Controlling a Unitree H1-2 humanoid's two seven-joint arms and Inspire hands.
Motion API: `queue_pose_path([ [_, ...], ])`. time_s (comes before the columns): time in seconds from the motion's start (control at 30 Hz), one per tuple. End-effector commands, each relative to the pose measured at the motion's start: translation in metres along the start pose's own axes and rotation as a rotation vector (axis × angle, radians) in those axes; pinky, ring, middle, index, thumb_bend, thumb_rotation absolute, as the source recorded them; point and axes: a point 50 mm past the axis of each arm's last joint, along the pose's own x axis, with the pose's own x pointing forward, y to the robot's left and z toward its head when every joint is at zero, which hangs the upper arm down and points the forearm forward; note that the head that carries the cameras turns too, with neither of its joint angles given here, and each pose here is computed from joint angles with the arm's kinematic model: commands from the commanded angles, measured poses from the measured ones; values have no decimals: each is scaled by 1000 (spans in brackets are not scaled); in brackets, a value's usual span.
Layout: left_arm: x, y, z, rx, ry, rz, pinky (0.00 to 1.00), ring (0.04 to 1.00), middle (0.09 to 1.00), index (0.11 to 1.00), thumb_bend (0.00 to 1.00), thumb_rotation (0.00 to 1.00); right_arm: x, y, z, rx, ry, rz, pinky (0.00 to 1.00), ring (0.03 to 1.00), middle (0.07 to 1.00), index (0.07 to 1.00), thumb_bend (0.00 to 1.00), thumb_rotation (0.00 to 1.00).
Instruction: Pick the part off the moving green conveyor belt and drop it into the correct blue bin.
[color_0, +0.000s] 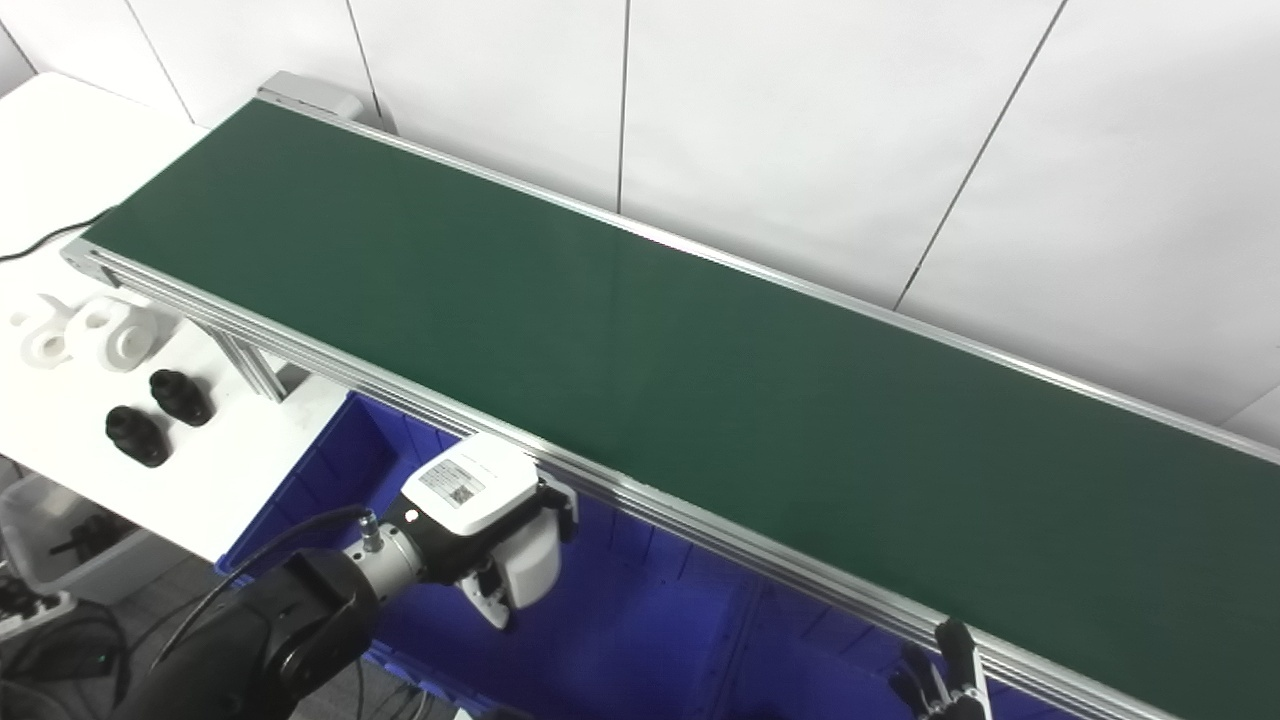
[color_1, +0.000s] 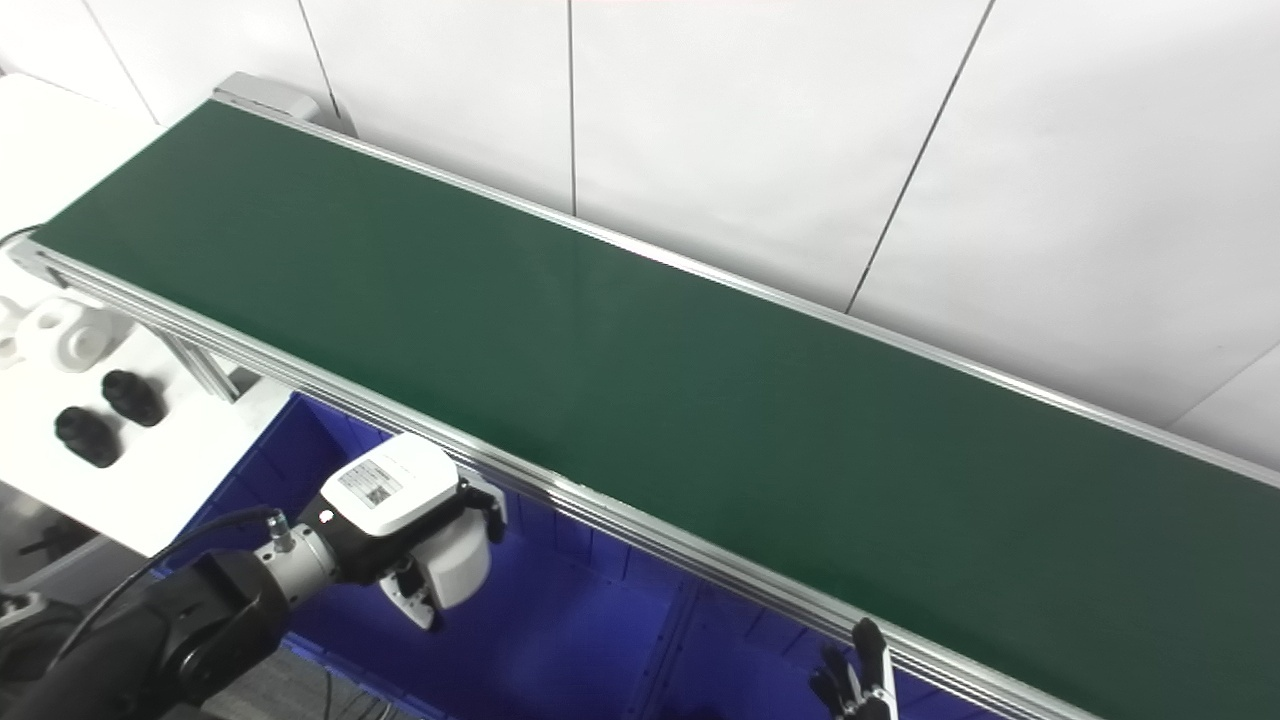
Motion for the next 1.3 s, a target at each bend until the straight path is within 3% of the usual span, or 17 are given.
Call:
queue_pose_path([
  [0.0, -6, 12, -1, 70, 19, -1, 731, 783, 818, 803, 988, 307, 0, 0, 8, 9, -37, 1, 877, 930, 993, 1000, 966, 955],
  [0.07, -9, 16, 2, 105, 21, -1, 863, 890, 913, 892, 999, 466, -1, 0, 9, 10, -35, 2, 877, 931, 992, 1000, 970, 956],
  [0.13, -13, 19, 6, 128, 29, 17, 930, 944, 973, 945, 1000, 590, -1, -1, 10, 13, -34, 3, 874, 928, 990, 1000, 974, 954],
  [0.33, -23, 28, 12, 91, 29, 54, 969, 962, 1000, 970, 1000, 638, -3, -2, 10, 8, -33, 4, 867, 922, 987, 1000, 974, 968],
  [0.47, -32, 38, 18, -59, -130, 128, 956, 957, 999, 988, 921, 694, -4, -1, 11, 6, -34, 7, 864, 920, 986, 1000, 969, 969],
  [0.63, -48, 62, 56, -462, -415, 451, 921, 899, 879, 882, 793, 665, -3, 4, 13, -3, -33, 9, 848, 907, 974, 1000, 973, 972],
  [0.77, -57, 74, 88, -692, -515, 583, 916, 886, 850, 854, 768, 691, 1, 13, 15, -15, -35, 1, 828, 892, 961, 1000, 990, 981],
  [0.8, -59, 73, 101, -782, -510, 581, 914, 885, 853, 854, 770, 699, 3, 17, 16, -14, -35, -7, 828, 890, 960, 1000, 993, 981],
  [0.83, -60, 71, 112, -878, -495, 554, 878, 915, 898, 909, 751, 740, 5, 21, 17, -12, -35, -16, 862, 900, 962, 1000, 998, 975],
  [0.9, -59, 61, 128, -1067, -426, 456, 956, 980, 978, 981, 790, 816, 8, 28, 18, -14, -33, -27, 899, 913, 968, 1000, 1000, 982],
  [1.03, -39, 30, 134, -1272, -303, 339, 998, 999, 999, 1000, 845, 906, 14, 45, 19, -21, -34, -32, 918, 921, 974, 1000, 1000, 999],
  [1.13, -28, 5, 121, -1307, -268, 318, 1000, 1000, 1000, 1000, 807, 915, 18, 57, 18, -19, -32, -34, 926, 926, 981, 1000, 999, 1000],
  [1.27, -28, -23, 87, -1164, -267, 283, 1000, 1000, 1000, 1000, 706, 836, 22, 73, 16, 0, -35, -56, 928, 924, 978, 998, 946, 982],
])
